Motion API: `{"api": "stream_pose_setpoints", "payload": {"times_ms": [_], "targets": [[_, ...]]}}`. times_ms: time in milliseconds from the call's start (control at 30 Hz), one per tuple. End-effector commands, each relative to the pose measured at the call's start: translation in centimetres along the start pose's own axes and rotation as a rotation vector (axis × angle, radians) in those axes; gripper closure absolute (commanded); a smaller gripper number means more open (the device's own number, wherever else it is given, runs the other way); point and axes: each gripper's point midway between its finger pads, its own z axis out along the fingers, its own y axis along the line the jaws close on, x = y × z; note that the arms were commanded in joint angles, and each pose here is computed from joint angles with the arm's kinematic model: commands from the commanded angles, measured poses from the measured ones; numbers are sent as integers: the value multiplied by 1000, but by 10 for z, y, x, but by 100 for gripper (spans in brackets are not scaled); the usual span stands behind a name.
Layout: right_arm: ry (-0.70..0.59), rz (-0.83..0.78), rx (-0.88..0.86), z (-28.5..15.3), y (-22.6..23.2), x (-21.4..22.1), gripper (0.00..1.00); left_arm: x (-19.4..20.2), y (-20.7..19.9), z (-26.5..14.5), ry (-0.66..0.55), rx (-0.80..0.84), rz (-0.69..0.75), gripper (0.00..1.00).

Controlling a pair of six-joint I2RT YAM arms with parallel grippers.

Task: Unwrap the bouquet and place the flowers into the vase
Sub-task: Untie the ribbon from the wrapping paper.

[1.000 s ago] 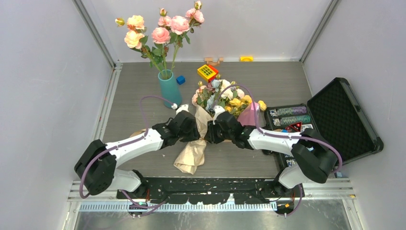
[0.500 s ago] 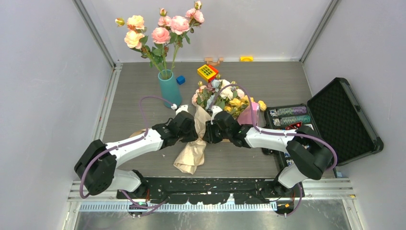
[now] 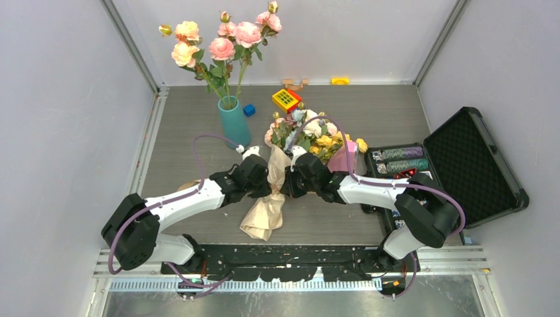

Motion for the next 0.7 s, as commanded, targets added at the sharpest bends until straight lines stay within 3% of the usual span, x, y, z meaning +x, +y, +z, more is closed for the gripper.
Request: {"api": "stream_pose_setpoints", "payload": {"times_ms": [0,367,667], "targets": [[-63,-9,-31,-3,8,-18,100,9,-15,-7,12,57,-9,100],[-70,-9,-22,-5,7,-18,100,22,-10,-16,11,29,4,97],[-66,-11,-17,-6,5,-15,100,-4,-22,-37,-40,40,44,72]]}}
